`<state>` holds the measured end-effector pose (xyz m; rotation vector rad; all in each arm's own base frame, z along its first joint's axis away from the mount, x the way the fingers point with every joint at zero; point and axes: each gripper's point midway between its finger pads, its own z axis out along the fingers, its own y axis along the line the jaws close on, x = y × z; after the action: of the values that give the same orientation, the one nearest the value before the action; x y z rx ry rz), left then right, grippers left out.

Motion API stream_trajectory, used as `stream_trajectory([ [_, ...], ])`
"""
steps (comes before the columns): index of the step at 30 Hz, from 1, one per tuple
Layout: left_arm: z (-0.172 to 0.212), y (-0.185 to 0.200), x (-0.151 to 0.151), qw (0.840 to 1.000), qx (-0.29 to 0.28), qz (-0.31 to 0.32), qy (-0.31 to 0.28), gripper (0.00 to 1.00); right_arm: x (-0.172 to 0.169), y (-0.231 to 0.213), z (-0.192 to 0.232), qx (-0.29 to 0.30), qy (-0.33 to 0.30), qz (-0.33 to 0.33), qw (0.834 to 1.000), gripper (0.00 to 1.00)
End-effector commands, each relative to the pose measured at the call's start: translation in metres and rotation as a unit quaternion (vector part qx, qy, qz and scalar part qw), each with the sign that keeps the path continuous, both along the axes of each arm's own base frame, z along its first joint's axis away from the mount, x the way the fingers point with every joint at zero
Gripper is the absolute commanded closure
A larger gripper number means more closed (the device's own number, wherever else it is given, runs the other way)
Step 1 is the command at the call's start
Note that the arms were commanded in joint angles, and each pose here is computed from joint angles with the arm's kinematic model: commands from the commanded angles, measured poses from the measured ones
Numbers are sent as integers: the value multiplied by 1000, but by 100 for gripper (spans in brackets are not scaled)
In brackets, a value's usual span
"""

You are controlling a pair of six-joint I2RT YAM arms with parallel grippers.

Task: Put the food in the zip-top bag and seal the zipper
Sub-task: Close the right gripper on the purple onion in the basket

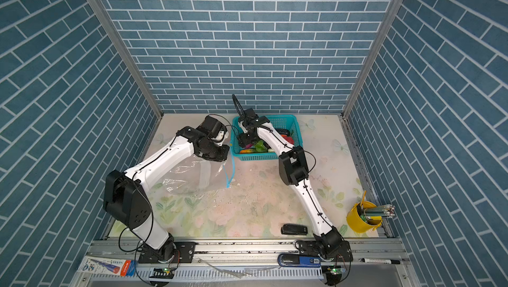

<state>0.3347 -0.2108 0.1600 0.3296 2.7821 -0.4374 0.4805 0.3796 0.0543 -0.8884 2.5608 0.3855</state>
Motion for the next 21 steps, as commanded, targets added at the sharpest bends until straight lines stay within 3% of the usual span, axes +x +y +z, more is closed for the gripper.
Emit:
stream_trajectory([
  [1,3,1,0,1000,-6,-1,4,100,0,8,23,18,-13,6,1000,27],
  [9,5,-3,1,1000,-25,4,9,100,6,0,48,64,1,-26,998,37],
  [21,9,-8,2,999,-41,15,14,100,13,-13,83,150,2,-58,987,43],
])
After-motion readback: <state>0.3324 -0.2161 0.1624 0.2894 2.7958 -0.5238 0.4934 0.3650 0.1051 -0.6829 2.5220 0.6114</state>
